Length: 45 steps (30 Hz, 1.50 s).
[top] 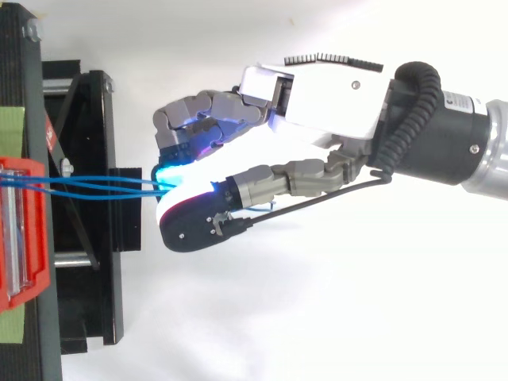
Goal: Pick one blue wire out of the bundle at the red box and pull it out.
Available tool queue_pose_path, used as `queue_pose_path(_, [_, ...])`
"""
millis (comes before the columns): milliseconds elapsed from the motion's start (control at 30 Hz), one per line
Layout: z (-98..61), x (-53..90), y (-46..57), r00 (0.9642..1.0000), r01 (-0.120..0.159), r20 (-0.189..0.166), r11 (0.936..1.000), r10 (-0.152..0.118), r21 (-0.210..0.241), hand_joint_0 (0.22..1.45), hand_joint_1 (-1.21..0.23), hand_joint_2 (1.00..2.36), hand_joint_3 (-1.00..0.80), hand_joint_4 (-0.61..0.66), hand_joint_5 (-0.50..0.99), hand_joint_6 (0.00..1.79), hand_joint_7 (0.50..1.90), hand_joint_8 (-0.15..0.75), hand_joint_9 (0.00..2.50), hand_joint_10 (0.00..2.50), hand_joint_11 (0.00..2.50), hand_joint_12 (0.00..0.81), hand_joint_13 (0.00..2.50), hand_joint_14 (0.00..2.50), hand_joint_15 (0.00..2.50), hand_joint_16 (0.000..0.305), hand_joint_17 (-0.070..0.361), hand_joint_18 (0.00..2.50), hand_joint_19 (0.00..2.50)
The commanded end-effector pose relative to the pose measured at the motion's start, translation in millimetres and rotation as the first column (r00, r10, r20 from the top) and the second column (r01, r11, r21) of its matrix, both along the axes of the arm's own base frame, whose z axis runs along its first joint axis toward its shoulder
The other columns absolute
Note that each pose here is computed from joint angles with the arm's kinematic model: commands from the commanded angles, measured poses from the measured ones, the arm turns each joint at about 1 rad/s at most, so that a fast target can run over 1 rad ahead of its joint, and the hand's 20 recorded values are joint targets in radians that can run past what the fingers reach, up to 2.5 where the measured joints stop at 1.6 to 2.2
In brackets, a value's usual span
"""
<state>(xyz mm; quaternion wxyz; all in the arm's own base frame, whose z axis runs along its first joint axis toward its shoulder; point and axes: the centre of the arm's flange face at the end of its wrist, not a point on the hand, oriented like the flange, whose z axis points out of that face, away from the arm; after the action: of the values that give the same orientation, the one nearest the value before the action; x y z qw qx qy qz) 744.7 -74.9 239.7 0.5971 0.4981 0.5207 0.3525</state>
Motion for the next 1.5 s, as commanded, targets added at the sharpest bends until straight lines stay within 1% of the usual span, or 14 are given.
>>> queue_pose_path(0, [0.5,0.1,-1.4,1.0000,0.002,0.001,1.0000,-0.002,0.001,0.55,-0.44,1.00,-0.45,0.32,-0.03,0.50,1.50,0.267,1.00,0.02,0.56,0.383,0.57,0.01,0.26,0.060,0.134,0.44,0.47])
queue_pose_path(367, [-0.2,-0.2,-1.5,1.0000,0.002,-0.001,1.0000,-0.002,-0.001,0.49,-0.40,1.00,-0.50,0.32,-0.03,0.50,1.48,0.293,1.01,0.02,0.55,0.406,0.58,0.01,0.26,0.064,0.145,0.46,0.47])
queue_pose_path(600, [0.0,-0.1,-1.4,1.0000,0.002,0.001,1.0000,-0.002,-0.001,0.46,-0.35,1.00,-0.50,0.35,-0.04,0.50,1.42,0.305,1.00,0.02,0.54,0.422,0.57,0.01,0.25,0.068,0.153,0.46,0.47])
queue_pose_path(767, [0.0,-0.2,-2.6,1.0000,0.003,0.001,1.0000,-0.003,-0.001,0.53,-0.23,1.00,-0.49,0.32,-0.05,0.50,1.38,0.275,0.98,0.02,0.54,0.397,0.54,0.01,0.26,0.062,0.140,0.41,0.50])
queue_pose_path(800, [0.0,-0.1,-1.4,1.0000,0.002,0.001,1.0000,-0.002,-0.001,0.55,-0.23,1.00,-0.45,0.31,-0.05,0.50,1.38,0.270,0.98,0.02,0.54,0.390,0.54,0.01,0.26,0.061,0.138,0.40,0.50])
queue_pose_path(967, [0.7,0.2,-2.5,1.0000,0.003,0.003,1.0000,-0.003,0.000,0.57,-0.33,1.01,-0.34,0.29,-0.05,0.50,1.39,0.273,0.97,0.02,0.55,0.387,0.54,0.01,0.26,0.060,0.136,0.39,0.50])
queue_pose_path(1033, [0.7,0.3,-1.4,1.0000,0.002,0.003,1.0000,-0.002,0.000,0.56,-0.42,1.02,-0.29,0.29,-0.06,0.50,1.43,0.278,0.97,0.02,0.57,0.388,0.54,0.01,0.26,0.060,0.136,0.39,0.50])
queue_pose_path(1100, [0.0,-0.2,-2.6,1.0000,0.003,0.001,1.0000,-0.003,-0.001,0.55,-0.50,1.02,-0.27,0.28,-0.06,0.50,1.51,0.290,0.97,0.02,0.58,0.393,0.55,0.01,0.27,0.061,0.137,0.40,0.49])
queue_pose_path(1167, [0.7,0.2,-2.5,1.0000,0.003,0.003,1.0000,-0.003,0.000,0.55,-0.53,1.02,-0.27,0.28,-0.07,0.53,1.47,0.293,0.97,0.02,0.60,0.395,0.55,0.01,0.26,0.061,0.138,0.41,0.49])
queue_pose_path(1200, [0.1,0.0,-2.6,1.0000,0.003,0.003,1.0000,-0.003,0.000,0.55,-0.55,1.02,-0.27,0.28,-0.09,0.58,1.39,0.294,0.97,0.02,0.61,0.395,0.55,0.01,0.27,0.061,0.138,0.42,0.49])
queue_pose_path(1233, [0.0,-0.2,-2.6,1.0000,0.003,0.001,1.0000,-0.003,-0.001,0.55,-0.56,1.02,-0.27,0.27,-0.09,0.59,1.39,0.290,0.96,0.02,0.62,0.396,0.55,0.01,0.27,0.061,0.138,0.42,0.49])
queue_pose_path(1333, [0.0,-0.2,-2.6,1.0000,0.003,0.001,1.0000,-0.003,-0.001,0.54,-0.62,1.02,-0.28,0.27,-0.11,0.63,1.32,0.292,0.96,0.02,0.61,0.395,0.56,0.01,0.27,0.062,0.139,0.43,0.48])
queue_pose_path(1400, [0.8,0.5,-1.4,1.0000,0.002,0.004,1.0000,-0.002,0.000,0.54,-0.63,1.01,-0.30,0.27,-0.11,0.66,1.27,0.293,0.95,0.02,0.64,0.394,0.56,0.01,0.26,0.061,0.138,0.43,0.47])
queue_pose_path(1467, [0.0,-0.2,-2.6,1.0000,0.003,0.001,1.0000,-0.003,-0.001,0.54,-0.63,1.01,-0.32,0.28,-0.11,0.66,1.26,0.294,0.95,0.02,0.62,0.393,0.55,0.01,0.26,0.061,0.138,0.43,0.47])
